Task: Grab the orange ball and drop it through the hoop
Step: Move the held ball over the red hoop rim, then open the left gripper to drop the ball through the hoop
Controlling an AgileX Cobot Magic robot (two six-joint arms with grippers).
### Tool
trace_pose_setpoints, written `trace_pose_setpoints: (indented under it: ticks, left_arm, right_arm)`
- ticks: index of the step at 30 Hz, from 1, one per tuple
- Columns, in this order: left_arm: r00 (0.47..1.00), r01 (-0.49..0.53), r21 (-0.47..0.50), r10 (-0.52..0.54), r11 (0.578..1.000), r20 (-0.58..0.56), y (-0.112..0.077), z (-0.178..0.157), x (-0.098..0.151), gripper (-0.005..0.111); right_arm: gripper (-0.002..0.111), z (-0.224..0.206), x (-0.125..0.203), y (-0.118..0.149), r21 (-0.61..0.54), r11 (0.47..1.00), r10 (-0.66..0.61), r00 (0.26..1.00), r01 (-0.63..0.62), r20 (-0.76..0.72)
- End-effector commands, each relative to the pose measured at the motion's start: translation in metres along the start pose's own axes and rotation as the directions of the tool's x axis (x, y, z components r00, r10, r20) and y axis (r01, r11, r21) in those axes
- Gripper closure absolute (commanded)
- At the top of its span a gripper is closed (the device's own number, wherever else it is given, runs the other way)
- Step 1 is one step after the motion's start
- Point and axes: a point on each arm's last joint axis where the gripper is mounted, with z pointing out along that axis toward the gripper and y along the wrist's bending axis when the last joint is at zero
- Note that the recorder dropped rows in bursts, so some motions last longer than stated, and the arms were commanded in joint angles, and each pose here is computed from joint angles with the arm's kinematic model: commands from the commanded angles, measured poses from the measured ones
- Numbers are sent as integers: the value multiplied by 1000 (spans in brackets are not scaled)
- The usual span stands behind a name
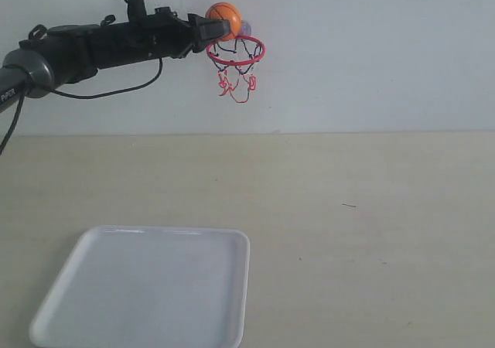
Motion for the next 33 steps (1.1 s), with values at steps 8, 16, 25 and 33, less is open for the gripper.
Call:
trace_pose_setpoints:
  ticks: [8, 16, 25, 33]
  left_arm:
    - [999, -37, -23, 37, 999, 1, -8, 9, -1, 103]
    - [999, -35, -58, 35, 998, 5, -5, 9, -2, 101]
    - [1000, 0, -68, 0, 998, -1, -4, 9, -1, 50]
    - [1000, 26, -68, -26, 997, 9, -5, 10, -2, 38]
  right_arm:
    - [109, 0, -1, 0, -1, 1000, -3, 1000, 3, 12]
    - [109, 0, -1, 0, -1, 1000, -3, 1000, 3, 12]
    - [109, 0, -1, 0, -1, 1000, -3, 1000, 3, 12]
    - [109, 0, -1, 0, -1, 1000, -3, 1000, 3, 12]
